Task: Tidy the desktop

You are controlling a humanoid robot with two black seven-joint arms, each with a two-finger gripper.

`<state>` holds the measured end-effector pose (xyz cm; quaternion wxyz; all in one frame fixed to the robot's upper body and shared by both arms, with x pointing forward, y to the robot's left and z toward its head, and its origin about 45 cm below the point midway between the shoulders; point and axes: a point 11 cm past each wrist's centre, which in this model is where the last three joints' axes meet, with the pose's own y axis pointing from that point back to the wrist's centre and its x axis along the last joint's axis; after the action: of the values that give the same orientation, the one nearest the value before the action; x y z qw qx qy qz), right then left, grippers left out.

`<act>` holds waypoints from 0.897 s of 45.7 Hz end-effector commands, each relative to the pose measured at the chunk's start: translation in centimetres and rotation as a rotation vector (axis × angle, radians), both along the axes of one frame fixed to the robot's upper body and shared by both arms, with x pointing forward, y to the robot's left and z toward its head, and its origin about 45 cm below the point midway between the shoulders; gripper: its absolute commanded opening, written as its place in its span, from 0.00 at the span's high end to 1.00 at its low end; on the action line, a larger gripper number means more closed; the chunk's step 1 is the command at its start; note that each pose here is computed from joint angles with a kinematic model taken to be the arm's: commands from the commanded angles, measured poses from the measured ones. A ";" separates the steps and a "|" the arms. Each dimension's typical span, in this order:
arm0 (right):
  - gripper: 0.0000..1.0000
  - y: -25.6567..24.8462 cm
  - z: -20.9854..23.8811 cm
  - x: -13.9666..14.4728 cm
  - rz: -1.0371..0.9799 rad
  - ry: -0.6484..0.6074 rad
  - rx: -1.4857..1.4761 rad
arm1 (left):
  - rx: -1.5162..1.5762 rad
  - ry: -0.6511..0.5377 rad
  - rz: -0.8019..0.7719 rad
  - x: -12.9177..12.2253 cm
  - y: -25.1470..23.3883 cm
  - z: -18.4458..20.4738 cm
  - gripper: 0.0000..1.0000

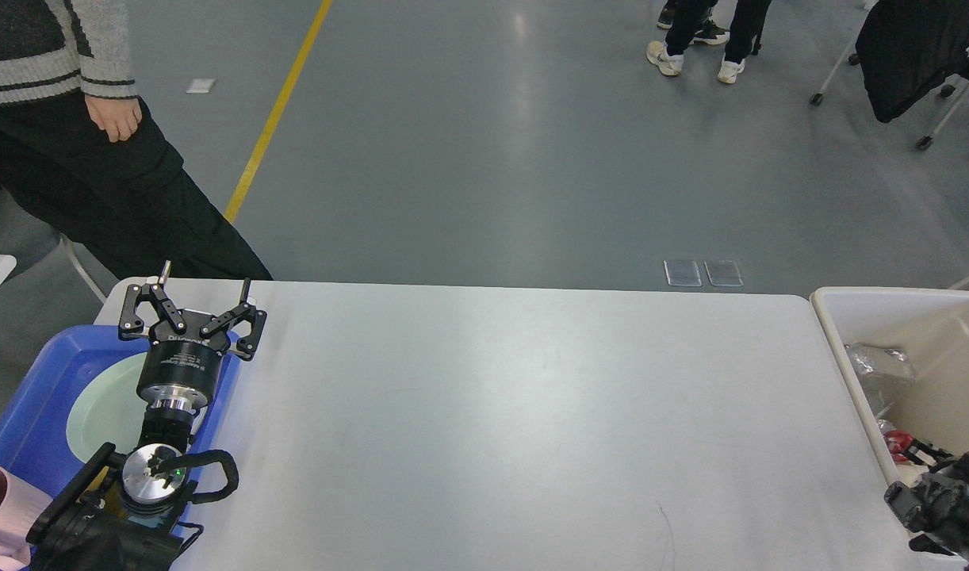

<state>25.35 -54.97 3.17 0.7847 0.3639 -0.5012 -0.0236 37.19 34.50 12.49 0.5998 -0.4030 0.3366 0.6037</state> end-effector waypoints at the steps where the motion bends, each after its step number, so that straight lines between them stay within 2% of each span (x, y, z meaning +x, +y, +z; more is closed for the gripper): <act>1: 0.00 -0.1 0.2 0.1 -0.001 -0.001 0.000 | 0.001 0.000 0.000 0.0 0.1 0.0 0.04; 13: 0.00 -0.6 1.4 1.4 -0.004 -0.029 -0.003 | 0.001 0.000 0.000 0.0 0.1 0.0 0.04; 19: 0.00 -1.5 3.5 3.3 -0.014 -0.074 0.007 | 0.000 0.000 0.000 0.0 0.0 0.0 0.04; 24: 0.00 0.4 4.3 6.2 0.015 -0.135 0.176 | 0.001 0.000 0.000 0.0 0.1 0.0 0.04; 28: 0.00 0.6 6.9 8.6 -0.010 -0.273 0.366 | 0.001 0.000 0.000 0.0 0.1 0.0 0.04; 35: 0.00 2.1 12.2 13.0 -0.121 -0.617 0.737 | 0.001 0.000 0.000 0.0 0.1 0.0 0.04; 41: 0.00 6.5 13.9 16.2 -0.213 -0.839 1.039 | 0.000 0.002 0.000 -0.1 0.0 -0.1 0.04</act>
<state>38.90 -51.86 15.28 0.3857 0.5853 -0.6972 -0.1504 37.19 34.54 12.50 0.5998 -0.4030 0.3363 0.6039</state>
